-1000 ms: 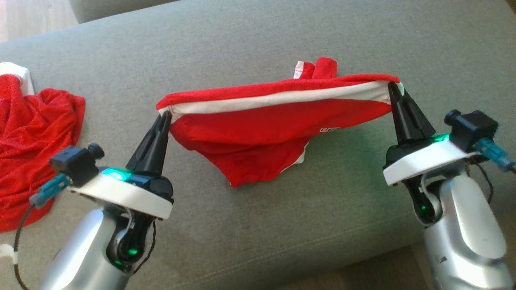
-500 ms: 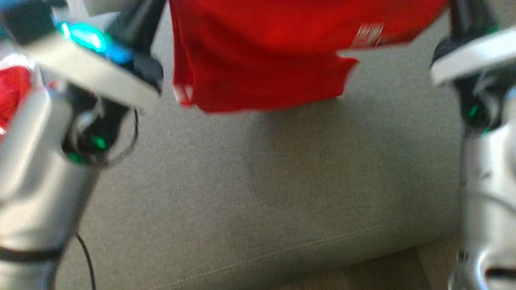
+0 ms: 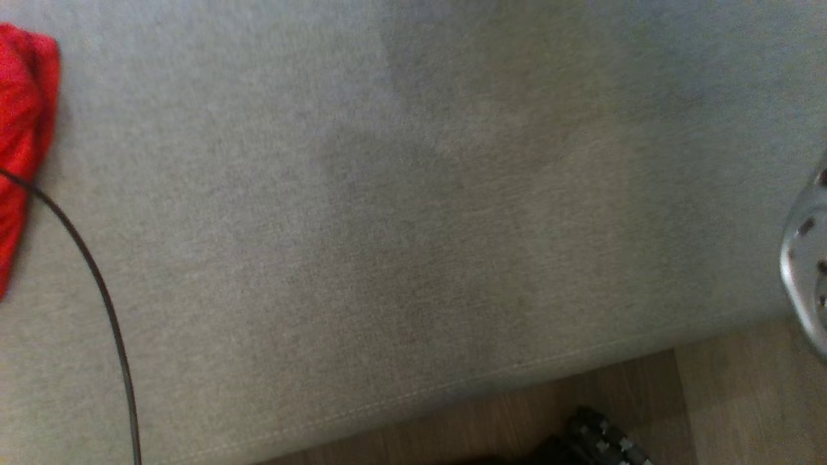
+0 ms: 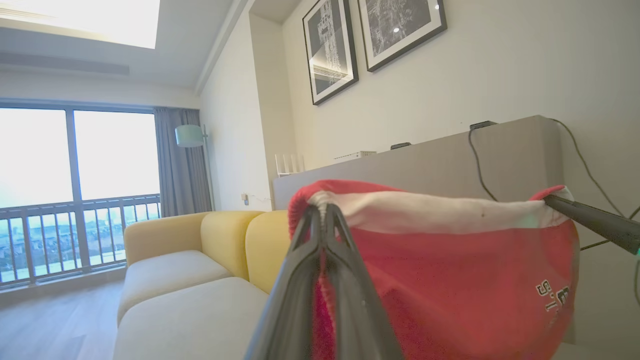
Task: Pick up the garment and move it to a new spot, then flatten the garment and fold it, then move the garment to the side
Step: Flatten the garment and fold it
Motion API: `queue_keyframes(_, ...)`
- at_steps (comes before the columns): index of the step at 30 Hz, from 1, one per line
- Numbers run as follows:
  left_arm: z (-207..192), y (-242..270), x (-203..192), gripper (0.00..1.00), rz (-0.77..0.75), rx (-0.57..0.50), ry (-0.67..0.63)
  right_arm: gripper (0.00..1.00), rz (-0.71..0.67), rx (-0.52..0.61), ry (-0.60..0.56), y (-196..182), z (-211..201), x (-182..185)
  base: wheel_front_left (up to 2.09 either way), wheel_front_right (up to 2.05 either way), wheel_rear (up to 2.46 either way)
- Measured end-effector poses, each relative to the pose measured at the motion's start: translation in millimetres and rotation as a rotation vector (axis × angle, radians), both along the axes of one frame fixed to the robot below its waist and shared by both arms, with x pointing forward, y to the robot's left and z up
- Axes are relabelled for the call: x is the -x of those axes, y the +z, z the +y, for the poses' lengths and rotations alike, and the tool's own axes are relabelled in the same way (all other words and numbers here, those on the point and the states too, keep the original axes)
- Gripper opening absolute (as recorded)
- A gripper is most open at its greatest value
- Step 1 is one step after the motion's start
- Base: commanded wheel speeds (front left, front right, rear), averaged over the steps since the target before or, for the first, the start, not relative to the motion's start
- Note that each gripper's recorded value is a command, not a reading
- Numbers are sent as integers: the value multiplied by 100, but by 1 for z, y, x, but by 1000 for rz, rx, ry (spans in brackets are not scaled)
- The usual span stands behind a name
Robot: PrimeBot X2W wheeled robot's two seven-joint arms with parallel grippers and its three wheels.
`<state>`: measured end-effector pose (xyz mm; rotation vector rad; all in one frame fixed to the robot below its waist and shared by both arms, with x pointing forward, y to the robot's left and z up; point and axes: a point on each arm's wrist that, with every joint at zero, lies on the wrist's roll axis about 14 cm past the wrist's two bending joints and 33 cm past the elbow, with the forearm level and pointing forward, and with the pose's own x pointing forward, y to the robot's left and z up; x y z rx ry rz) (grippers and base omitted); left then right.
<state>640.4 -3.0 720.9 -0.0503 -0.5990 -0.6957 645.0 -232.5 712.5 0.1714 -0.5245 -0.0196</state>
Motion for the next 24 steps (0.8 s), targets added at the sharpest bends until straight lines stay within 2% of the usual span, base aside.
queue_keyframes(3, -3, -13, -18, 0, -44, -14, 18, 0, -4, 30, 0, -16, 7, -24, 0, 0, 0)
queue_keyframes(6, -9, -29, -15, 0, -82, -23, -6, 0, 44, 19, 11, -50, 11, -42, 0, 0, 0)
queue_keyframes(8, -11, -54, -10, 0, -64, -40, -27, 0, 125, -7, 28, -87, 15, -52, 0, 0, 0)
queue_keyframes(11, -10, -129, 0, 0, 108, -82, -60, 0, 355, -62, 58, -163, 19, -53, 0, 0, 0)
queue_keyframes(14, -1, -196, 24, 0, 295, -109, -77, 0, 622, -122, 100, -240, 26, -29, 0, 0, 0)
queue_keyframes(17, 2, -219, 59, 0, 396, -66, -114, 0, 821, -234, 167, -291, 36, 8, 0, 0, 0)
queue_keyframes(20, -1, -226, 80, 0, 445, -46, -152, 0, 855, -272, 192, -295, 36, 22, 0, 0, 0)
queue_keyframes(21, -10, -241, 112, 0, 513, -56, -221, 0, 888, -297, 208, -297, 32, 38, 0, 0, 0)
queue_keyframes(24, -12, -260, 152, 0, 619, -61, -273, 0, 947, -290, 210, -306, 22, 69, 0, 0, 0)
